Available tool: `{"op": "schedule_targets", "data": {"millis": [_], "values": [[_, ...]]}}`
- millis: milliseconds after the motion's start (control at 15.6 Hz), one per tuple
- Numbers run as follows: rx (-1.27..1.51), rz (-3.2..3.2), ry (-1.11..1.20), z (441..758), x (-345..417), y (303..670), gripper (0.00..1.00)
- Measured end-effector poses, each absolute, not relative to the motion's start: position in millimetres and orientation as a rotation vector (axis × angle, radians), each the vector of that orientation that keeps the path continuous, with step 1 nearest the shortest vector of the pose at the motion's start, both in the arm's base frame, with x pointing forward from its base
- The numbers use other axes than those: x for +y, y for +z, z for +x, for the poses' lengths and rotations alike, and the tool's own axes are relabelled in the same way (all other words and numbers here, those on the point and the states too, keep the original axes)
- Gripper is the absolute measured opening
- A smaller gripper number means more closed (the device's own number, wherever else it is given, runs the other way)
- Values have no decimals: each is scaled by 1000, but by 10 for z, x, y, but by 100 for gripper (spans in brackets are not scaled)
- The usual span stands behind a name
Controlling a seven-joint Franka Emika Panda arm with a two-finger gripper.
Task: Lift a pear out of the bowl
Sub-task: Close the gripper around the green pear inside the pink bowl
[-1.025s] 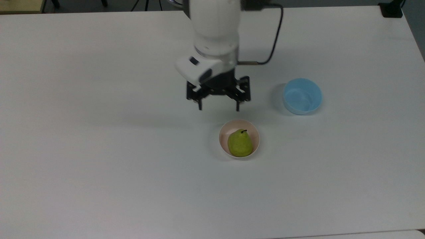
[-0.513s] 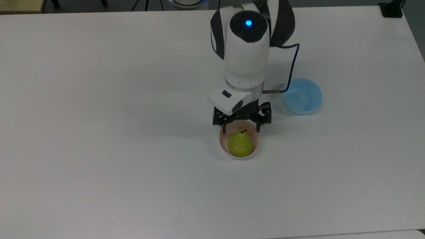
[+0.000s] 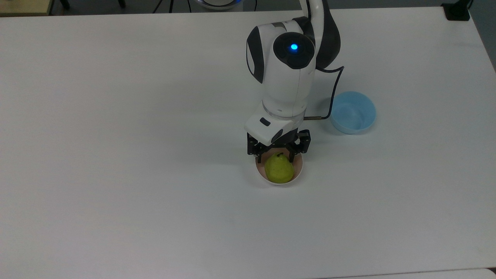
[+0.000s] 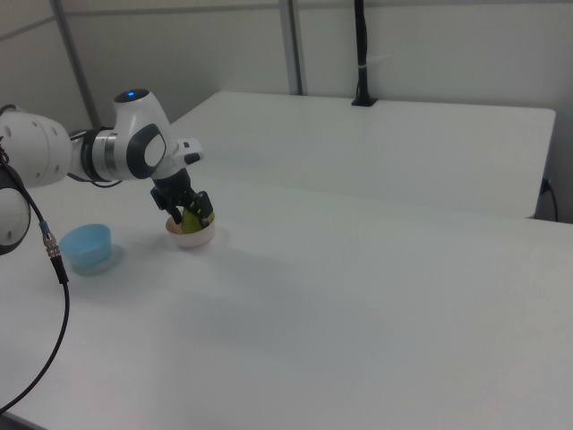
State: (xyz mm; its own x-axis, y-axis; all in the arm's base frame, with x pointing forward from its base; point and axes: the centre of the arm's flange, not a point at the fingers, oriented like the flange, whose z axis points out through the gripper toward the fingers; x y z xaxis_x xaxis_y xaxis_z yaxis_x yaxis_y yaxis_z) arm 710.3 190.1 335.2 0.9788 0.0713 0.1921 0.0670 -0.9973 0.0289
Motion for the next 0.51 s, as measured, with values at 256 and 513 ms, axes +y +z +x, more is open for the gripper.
{"op": "schedule_targets", "data": {"millis": [256, 513], "values": [[120, 3092, 304, 7111, 1906, 3339, 62], [110, 3093, 308, 7117, 1905, 3348, 62]]}}
